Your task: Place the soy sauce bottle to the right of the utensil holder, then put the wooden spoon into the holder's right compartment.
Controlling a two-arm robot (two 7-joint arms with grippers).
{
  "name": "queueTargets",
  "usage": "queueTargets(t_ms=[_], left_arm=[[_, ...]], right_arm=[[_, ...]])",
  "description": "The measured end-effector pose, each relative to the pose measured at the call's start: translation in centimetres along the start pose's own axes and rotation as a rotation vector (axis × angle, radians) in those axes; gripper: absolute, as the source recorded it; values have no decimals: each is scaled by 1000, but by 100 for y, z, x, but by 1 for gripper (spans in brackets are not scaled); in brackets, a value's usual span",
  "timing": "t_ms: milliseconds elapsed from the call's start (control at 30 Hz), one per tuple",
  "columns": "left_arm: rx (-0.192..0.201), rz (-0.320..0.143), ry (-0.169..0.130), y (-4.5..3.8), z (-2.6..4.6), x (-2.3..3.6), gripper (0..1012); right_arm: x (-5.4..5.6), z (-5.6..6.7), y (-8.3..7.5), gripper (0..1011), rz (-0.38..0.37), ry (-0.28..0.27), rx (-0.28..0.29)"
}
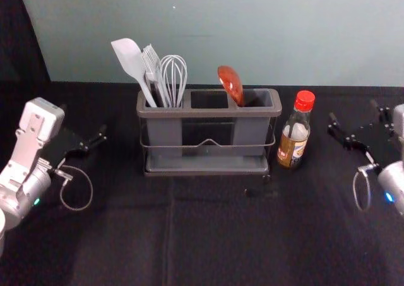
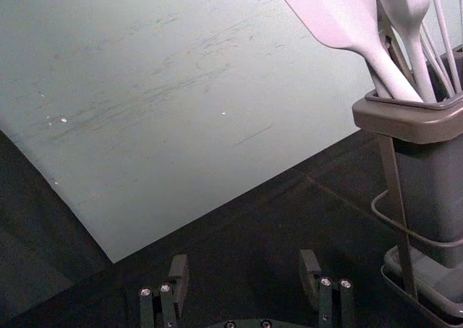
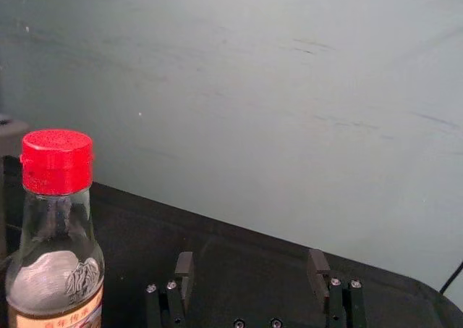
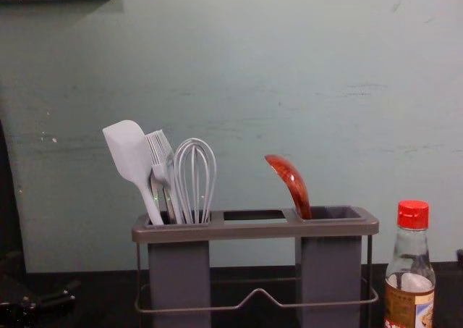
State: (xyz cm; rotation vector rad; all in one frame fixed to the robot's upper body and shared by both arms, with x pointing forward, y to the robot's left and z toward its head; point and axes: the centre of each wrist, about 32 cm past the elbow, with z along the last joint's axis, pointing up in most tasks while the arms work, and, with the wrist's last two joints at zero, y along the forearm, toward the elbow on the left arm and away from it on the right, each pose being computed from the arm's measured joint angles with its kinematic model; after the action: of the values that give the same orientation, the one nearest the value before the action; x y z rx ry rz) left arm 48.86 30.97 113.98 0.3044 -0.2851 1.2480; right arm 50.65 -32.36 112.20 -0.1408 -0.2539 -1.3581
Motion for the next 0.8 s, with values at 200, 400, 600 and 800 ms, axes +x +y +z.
queueTargets(t_ms=[200,400,600,800], left_arm=[[0,0,0,0,0,0,1005],[0,0,0,0,0,0,1005],[0,0,0,0,0,0,1005],[0,0,0,0,0,0,1005]], right_arm=[[-127,-10,211,1002,-3,-80,-14],[-229,29,318,1002,-23,-127,-28],[-216,23,307,1002,-23,-124,-29],[-208,22,299,1002,-19,-119,-28]])
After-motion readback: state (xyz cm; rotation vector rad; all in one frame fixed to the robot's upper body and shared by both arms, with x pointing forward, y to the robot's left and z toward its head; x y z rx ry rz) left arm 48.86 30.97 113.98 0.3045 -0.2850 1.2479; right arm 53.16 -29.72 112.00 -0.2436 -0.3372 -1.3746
